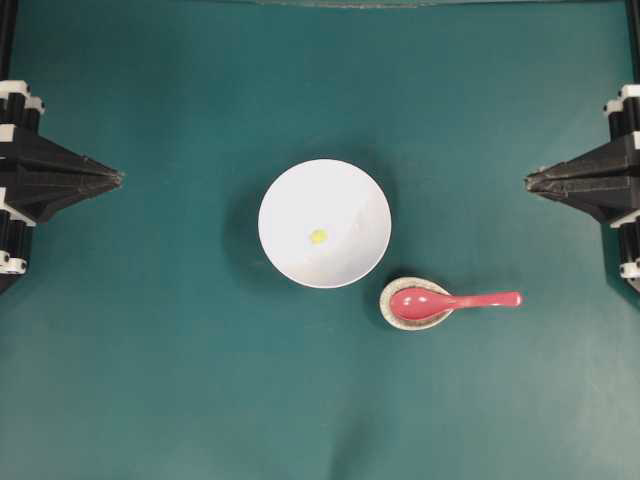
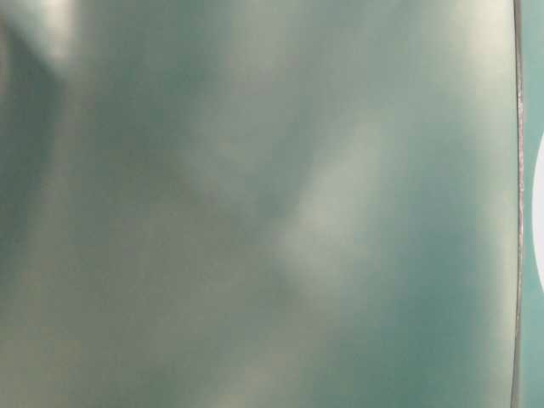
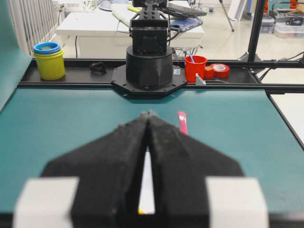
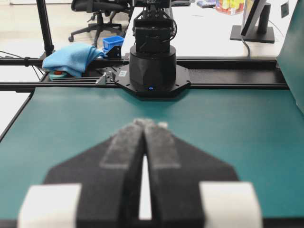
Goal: Scoop the yellow hexagonal prism block from the bowl with a spoon using the right arm.
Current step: 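Move the right gripper inward toward the red spoon handle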
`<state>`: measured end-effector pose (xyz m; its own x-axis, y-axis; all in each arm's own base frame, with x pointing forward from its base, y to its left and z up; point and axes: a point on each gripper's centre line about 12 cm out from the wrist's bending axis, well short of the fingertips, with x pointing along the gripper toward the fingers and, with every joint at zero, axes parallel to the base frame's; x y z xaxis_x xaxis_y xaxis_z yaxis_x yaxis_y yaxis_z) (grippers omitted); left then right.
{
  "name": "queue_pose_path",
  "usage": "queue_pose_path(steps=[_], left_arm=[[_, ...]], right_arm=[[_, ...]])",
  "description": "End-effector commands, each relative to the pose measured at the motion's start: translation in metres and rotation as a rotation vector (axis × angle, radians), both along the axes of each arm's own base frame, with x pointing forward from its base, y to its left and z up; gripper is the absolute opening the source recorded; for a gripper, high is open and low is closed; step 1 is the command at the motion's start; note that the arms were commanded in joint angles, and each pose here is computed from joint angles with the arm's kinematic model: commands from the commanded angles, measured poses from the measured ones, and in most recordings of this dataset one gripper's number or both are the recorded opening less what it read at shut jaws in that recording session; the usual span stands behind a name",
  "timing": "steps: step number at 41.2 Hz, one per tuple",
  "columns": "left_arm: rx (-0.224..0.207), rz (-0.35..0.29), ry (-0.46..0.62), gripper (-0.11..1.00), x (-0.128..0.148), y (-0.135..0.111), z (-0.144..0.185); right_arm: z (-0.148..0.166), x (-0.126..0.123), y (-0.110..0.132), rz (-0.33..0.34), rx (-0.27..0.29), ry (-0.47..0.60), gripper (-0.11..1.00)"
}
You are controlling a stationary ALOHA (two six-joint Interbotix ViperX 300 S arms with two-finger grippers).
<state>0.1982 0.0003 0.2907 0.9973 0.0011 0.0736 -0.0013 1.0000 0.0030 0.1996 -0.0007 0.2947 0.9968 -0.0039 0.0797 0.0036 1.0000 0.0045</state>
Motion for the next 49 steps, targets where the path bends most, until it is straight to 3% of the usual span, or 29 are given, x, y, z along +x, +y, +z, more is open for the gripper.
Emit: queue_pose_path(steps=[1, 15, 24, 27, 41, 49], left_arm=[[0.001, -0.003, -0.026, 0.0, 0.001, 0.0, 0.009], [0.001, -0.001, -0.032, 0.0, 0.001, 0.0, 0.009], [0.001, -0.003, -0.028, 0.0, 0.002, 0.0, 0.008], [0.001, -0.001, -0.026, 0.0, 0.002, 0.0, 0.008], [0.003, -0.003, -0.026, 0.0, 0.002, 0.0, 0.008], [0.017, 0.0, -0.031, 0.0, 0.002, 0.0, 0.009]], right_arm=[[0.007, 0.002, -0.001, -0.006, 0.0, -0.018, -0.01], [0.01, 0.003, -0.001, -0.006, 0.007, -0.025, 0.03], [0.009, 0.003, -0.001, -0.006, 0.006, -0.017, 0.5], [0.008, 0.004, -0.001, -0.006, 0.006, -0.009, 0.58], [-0.018, 0.015, -0.001, -0.003, 0.008, 0.086, 0.54], [-0.044, 0.028, 0.008, 0.035, 0.009, 0.169, 0.54]])
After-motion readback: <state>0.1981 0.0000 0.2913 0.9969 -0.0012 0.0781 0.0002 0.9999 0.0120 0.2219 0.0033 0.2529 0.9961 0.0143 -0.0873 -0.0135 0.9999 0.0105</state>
